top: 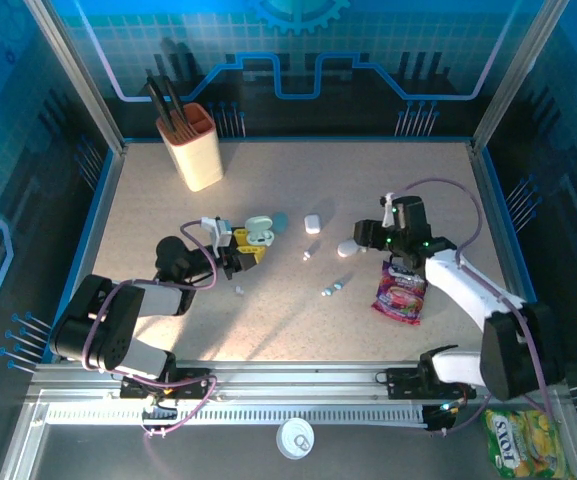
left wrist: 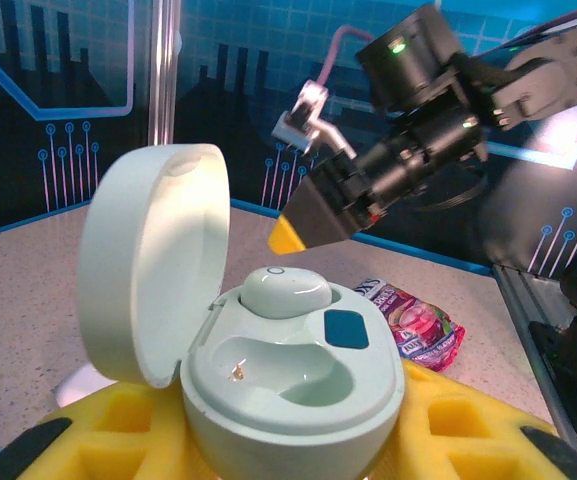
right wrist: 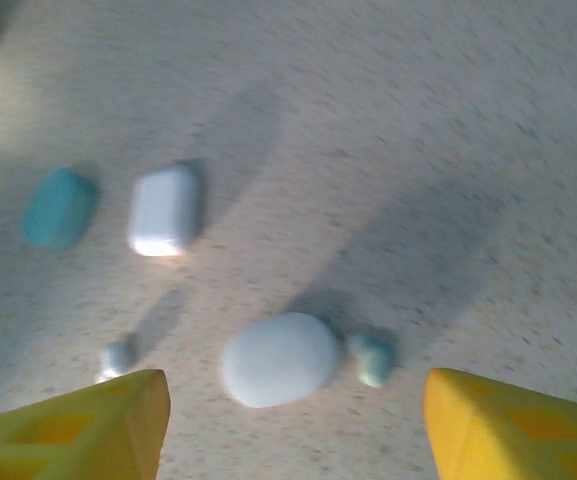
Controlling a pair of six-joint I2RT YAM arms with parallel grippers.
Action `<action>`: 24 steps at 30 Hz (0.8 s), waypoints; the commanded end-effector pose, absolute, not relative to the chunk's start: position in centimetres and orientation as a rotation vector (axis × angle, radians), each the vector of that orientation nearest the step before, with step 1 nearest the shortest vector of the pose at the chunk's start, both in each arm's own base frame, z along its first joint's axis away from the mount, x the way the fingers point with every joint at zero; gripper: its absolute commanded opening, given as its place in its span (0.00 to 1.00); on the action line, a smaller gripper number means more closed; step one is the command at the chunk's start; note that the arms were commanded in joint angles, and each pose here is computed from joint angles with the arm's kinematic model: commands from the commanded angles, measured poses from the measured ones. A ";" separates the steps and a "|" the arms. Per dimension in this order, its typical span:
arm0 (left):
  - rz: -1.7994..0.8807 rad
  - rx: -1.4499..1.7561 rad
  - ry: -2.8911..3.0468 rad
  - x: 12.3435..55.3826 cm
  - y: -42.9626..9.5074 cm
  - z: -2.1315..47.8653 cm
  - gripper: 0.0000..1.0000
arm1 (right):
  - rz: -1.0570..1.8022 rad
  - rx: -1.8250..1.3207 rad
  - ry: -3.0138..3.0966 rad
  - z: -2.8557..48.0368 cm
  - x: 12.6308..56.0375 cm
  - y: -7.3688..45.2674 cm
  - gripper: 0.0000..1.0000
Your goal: Insert the wireless bluetooth earbuds into the charging case
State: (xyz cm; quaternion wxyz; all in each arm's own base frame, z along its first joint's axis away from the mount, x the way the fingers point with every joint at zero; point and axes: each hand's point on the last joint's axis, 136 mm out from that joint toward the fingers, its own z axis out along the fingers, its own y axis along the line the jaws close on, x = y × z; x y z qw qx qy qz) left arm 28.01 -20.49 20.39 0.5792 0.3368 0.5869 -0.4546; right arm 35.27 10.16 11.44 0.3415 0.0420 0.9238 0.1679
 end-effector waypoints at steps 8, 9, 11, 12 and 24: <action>-1.059 0.833 1.313 27.7 -21.0 21.5 0.24 | 0.618 0.392 2.592 6.5 37.9 9.2 0.41; -1.059 0.833 1.313 27.7 -21.0 21.5 0.24 | 0.633 0.387 2.602 6.1 38.1 9.4 0.40; -1.062 0.833 1.317 27.7 -21.0 21.3 0.24 | 0.652 0.377 2.619 5.6 38.5 9.7 0.37; -1.062 0.834 1.318 27.8 -21.0 21.3 0.24 | 0.661 0.375 2.630 5.3 38.7 9.8 0.36; -1.064 0.839 1.314 27.8 -21.1 21.4 0.24 | 0.630 0.327 2.780 2.2 38.5 9.9 0.18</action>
